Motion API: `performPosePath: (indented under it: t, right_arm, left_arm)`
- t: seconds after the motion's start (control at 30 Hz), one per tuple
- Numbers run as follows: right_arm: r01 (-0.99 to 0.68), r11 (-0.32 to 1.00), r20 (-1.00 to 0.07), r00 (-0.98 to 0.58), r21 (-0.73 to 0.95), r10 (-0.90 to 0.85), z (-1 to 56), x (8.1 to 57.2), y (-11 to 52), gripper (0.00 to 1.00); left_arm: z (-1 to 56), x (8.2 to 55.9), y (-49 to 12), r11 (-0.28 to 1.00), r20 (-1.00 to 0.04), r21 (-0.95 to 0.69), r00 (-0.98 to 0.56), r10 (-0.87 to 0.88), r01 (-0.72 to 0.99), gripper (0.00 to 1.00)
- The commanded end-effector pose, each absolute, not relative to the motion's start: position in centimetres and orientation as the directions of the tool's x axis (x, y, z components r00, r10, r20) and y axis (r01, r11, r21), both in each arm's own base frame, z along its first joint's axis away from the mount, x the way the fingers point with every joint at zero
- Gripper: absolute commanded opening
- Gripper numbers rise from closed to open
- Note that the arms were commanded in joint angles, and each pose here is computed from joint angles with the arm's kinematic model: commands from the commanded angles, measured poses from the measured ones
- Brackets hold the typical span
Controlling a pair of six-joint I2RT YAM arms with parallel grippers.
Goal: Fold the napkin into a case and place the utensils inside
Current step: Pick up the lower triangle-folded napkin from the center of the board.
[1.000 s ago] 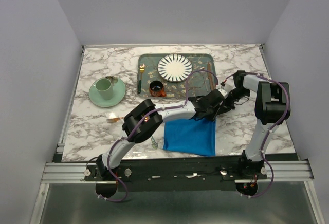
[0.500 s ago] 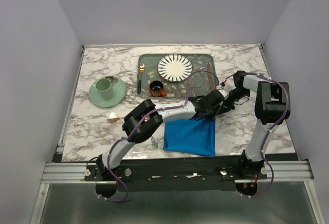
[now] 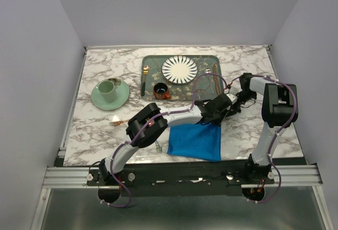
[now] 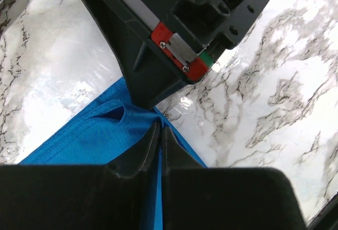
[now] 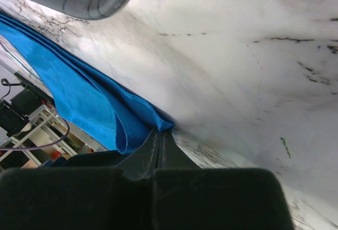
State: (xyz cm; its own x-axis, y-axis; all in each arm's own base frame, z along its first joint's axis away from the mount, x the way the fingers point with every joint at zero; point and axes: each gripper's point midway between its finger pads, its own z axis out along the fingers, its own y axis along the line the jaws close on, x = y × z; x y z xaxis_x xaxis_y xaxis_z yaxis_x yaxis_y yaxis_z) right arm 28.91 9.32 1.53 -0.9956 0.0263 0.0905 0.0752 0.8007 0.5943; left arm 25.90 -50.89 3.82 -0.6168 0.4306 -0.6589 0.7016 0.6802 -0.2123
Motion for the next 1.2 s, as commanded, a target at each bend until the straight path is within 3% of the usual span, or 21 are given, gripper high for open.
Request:
performPosePath:
  t: [0.0,0.13,0.17,0.23,0.27,0.37,0.43,0.47,0.57,0.63,0.7,1.17]
  right_arm:
    - [0.072,0.796,0.092,-0.996,0.601,0.02,1.0,29.4,9.7,0.01]
    - [0.062,0.789,0.082,-0.997,0.611,0.015,1.3,29.8,9.9,0.01]
    - [0.059,0.788,0.079,-0.997,0.613,0.012,1.5,30.0,10.0,0.01]
    - [0.04,0.791,0.073,-0.997,0.611,-0.006,1.7,30.0,9.9,0.04]
    - [0.037,0.794,0.079,-0.997,0.607,-0.015,1.9,29.9,9.7,0.08]
    - [-0.012,0.809,0.048,-0.998,0.587,-0.05,2.6,30.5,9.1,0.2]
    - [-0.067,0.81,0.009,-0.996,0.583,-0.089,3.5,31.5,8.9,0.25]
    - [-0.064,0.806,0.028,-0.995,0.588,-0.099,3.7,31.2,8.8,0.36]
    - [-0.108,0.801,0.011,-0.99,0.589,-0.141,4.8,31.8,8.5,0.48]
    - [-0.138,0.803,0.0,-0.986,0.579,-0.169,4.9,32.3,8.0,0.49]
    - [-0.166,0.799,-0.02,-0.982,0.578,-0.189,5.6,33.2,7.7,0.57]
    - [-0.11,0.721,0.121,-0.958,0.684,-0.261,3.6,30.7,10.1,0.6]
  left_arm:
    - [6.1,25.9,-51.4,0.649,-0.695,-0.208,-0.577,0.428,0.732,0.3]
    - [8.4,27.0,-49.0,0.609,-0.706,-0.209,-0.549,0.447,0.765,0.4]
    - [11.5,26.9,-48.9,0.563,-0.749,-0.23,-0.514,0.418,0.794,0.51]
    - [11.4,27.3,-46.2,0.535,-0.749,-0.22,-0.492,0.443,0.816,0.68]
    - [13.9,26.6,-45.8,0.45,-0.78,-0.233,-0.442,0.442,0.862,0.82]
    - [14.5,27.0,-42.0,0.389,-0.778,-0.256,-0.427,0.461,0.885,0.92]
    - [14.3,26.7,-40.1,0.346,-0.76,-0.288,-0.433,0.485,0.893,0.94]
    - [14.7,26.6,-39.2,0.343,-0.756,-0.284,-0.429,0.495,0.896,0.94]
    - [14.5,26.8,-36.6,0.34,-0.755,-0.25,-0.403,0.518,0.907,0.94]
    - [14.1,26.8,-35.4,0.34,-0.751,-0.214,-0.377,0.543,0.916,0.94]
    - [14.2,26.7,-34.1,0.35,-0.751,-0.195,-0.369,0.548,0.916,0.94]
    - [14.0,27.1,-30.4,0.435,-0.739,-0.202,-0.428,0.52,0.877,0.89]
